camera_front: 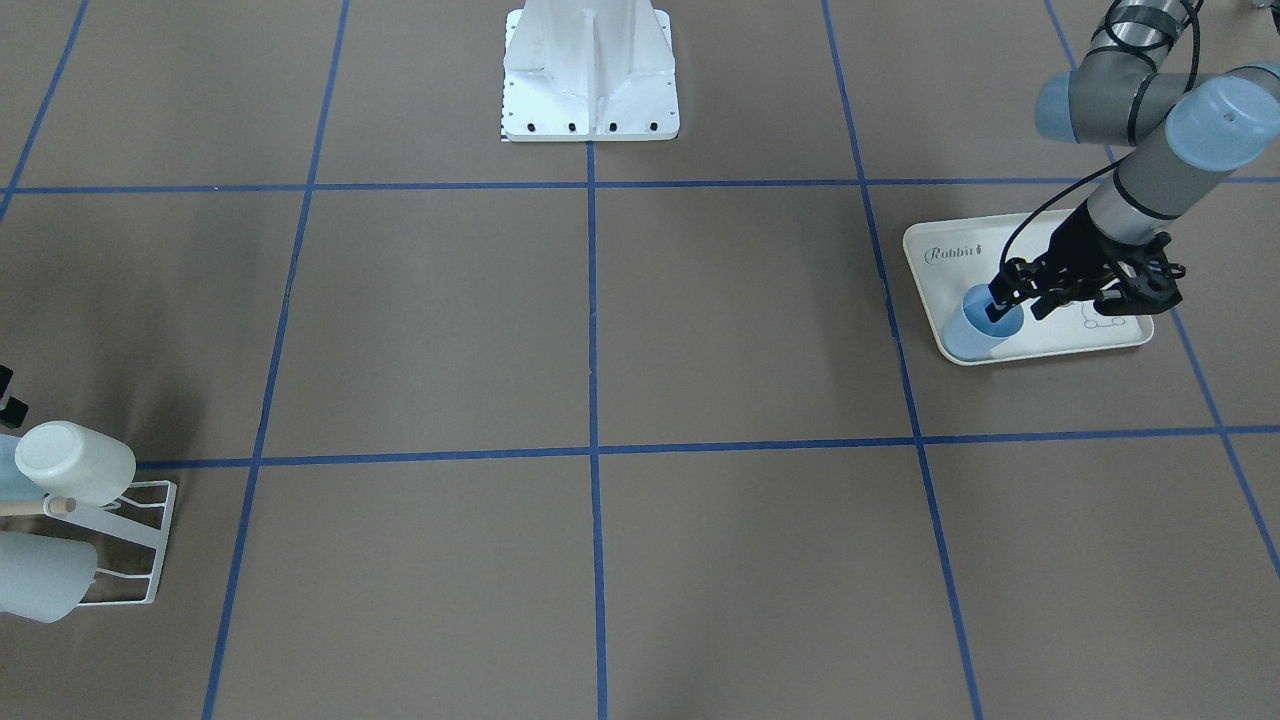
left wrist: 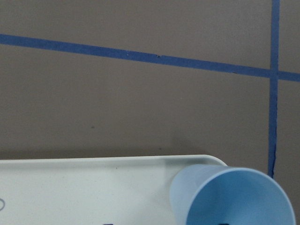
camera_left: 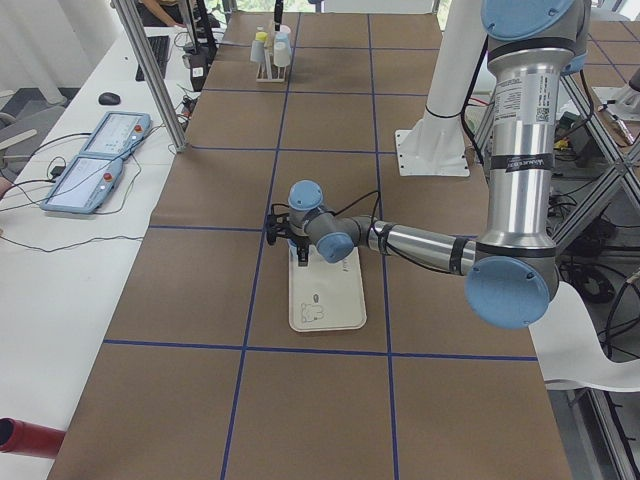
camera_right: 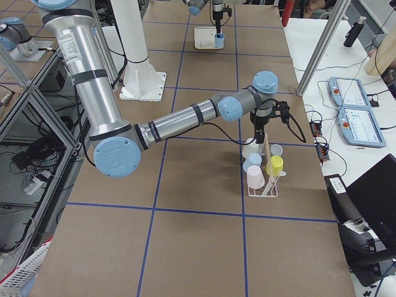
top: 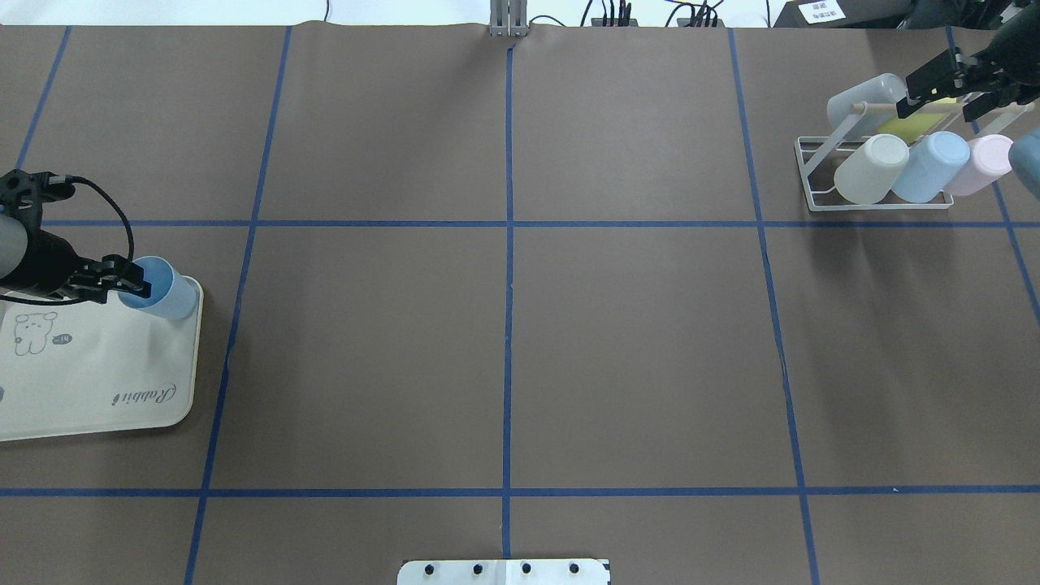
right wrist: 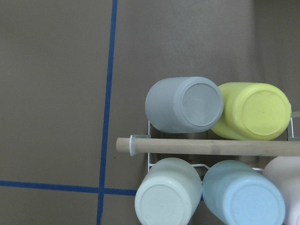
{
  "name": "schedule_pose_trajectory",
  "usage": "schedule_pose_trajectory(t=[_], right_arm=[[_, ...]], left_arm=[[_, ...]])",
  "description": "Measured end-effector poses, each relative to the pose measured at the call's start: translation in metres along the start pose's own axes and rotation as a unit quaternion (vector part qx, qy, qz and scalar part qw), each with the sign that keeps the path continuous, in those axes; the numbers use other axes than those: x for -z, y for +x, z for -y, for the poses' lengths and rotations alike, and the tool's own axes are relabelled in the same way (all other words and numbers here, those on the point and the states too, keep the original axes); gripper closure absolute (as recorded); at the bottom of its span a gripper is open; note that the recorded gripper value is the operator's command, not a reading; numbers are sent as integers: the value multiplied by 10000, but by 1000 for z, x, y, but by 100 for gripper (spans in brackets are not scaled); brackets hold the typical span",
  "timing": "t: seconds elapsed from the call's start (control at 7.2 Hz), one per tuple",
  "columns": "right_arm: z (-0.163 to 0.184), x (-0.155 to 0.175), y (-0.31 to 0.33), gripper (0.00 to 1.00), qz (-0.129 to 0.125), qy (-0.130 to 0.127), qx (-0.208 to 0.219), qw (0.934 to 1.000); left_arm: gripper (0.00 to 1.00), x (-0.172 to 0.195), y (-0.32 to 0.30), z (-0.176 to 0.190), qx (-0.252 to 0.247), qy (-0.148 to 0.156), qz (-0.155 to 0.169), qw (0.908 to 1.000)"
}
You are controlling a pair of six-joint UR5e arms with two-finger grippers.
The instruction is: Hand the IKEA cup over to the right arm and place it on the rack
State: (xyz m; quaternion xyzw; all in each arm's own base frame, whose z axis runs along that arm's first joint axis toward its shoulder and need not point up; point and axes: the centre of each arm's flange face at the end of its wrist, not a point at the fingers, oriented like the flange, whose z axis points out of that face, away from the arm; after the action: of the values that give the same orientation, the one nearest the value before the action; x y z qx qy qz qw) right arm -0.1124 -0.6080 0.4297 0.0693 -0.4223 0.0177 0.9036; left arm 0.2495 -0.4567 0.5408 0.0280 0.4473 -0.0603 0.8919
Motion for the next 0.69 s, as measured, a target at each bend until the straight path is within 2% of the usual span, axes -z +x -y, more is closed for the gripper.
schedule_pose_trajectory(t=[0.42, 0.69], right_arm=[[-1, -1, -2, 1, 4, -5, 18, 10000], [-1, 2, -5, 1, 19, 16, 37, 10000]], left_arm=[[100, 6, 14, 0, -51, -50, -148, 9999], [100, 37, 26, 1, -70, -213, -563, 9982]])
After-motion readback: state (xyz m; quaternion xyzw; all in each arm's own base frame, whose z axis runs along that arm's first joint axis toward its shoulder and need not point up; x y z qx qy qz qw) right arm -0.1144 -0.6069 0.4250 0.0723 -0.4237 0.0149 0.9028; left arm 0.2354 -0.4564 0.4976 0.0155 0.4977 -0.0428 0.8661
